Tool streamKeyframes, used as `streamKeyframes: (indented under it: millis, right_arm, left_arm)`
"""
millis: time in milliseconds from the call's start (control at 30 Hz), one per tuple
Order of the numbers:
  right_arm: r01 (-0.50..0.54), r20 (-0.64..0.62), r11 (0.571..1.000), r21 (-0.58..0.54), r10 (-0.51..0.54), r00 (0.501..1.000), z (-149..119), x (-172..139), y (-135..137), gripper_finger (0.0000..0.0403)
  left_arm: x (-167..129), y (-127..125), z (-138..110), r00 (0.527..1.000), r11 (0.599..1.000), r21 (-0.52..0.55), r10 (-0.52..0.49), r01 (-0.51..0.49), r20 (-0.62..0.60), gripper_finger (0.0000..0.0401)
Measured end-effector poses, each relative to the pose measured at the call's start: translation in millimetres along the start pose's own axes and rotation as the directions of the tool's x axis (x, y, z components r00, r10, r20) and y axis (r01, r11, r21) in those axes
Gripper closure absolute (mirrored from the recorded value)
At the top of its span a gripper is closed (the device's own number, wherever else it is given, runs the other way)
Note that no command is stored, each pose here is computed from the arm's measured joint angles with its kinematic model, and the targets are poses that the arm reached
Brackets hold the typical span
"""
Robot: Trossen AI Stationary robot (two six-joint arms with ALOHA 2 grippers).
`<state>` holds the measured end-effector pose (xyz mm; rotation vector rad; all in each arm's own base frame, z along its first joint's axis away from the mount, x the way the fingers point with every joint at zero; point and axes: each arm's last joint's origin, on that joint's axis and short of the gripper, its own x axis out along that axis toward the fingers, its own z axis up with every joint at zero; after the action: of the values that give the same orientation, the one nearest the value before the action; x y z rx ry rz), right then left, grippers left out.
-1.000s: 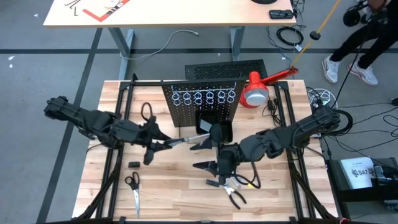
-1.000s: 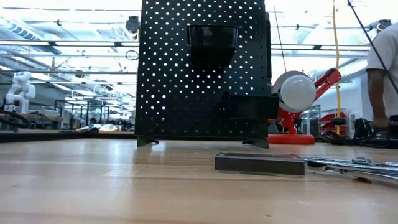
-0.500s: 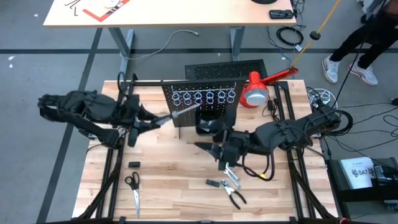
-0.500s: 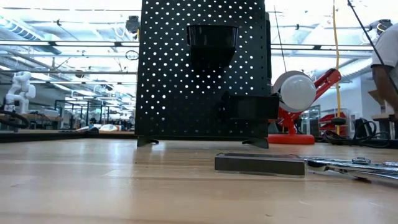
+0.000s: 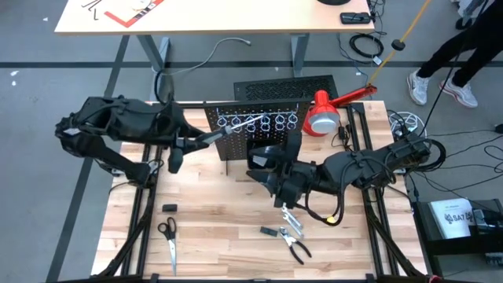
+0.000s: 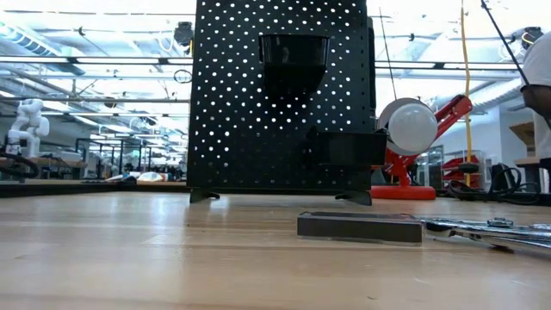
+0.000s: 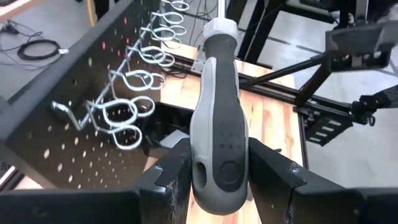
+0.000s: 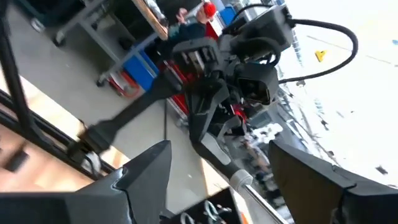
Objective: Hang tools onto peg board
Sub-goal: Hang the screwdriver on the pegboard
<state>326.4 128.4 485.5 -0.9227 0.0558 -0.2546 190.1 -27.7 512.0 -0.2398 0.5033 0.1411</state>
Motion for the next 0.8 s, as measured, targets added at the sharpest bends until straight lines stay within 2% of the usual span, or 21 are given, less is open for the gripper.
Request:
streamKeyframes:
  millis: [100, 200, 467, 567, 800]
  right_arm:
    - [0.018, -0.037, 0.995, -0.102, -0.022, 0.999, -1.0, 3.7, 4.0, 0.0138]
    - [0.011, -0.073, 0.967, -0.254, -0.031, 0.997, -3.1, 12.6, 14.6, 0.0138]
    - [0.078, -0.156, 0.831, -0.551, -0.195, 0.968, -3.5, 44.8, 45.0, 0.0139]
    - [0.101, -0.158, 0.784, -0.613, -0.246, 0.956, -3.4, 54.3, 54.2, 0.0148]
    - [0.069, -0.231, 0.768, -0.637, -0.275, 0.933, -15.5, 68.4, 61.9, 0.0196]
  left_arm:
    - [6.1, -3.0, 9.3, 1.000, 1.000, -0.007, -0.015, 0.015, -0.014, 0.0265]
    - [14.4, -5.5, 16.3, 0.999, 0.999, -0.011, -0.033, 0.033, -0.027, 0.0265]
    - [30.3, -6.4, 21.8, 0.998, 0.999, -0.019, -0.028, 0.026, -0.063, 0.0265]
    - [32.6, -7.1, 21.7, 0.997, 0.999, -0.024, -0.033, 0.031, -0.070, 0.0265]
    - [32.3, -7.0, 21.8, 0.997, 0.998, -0.048, -0.034, 0.030, -0.069, 0.0265]
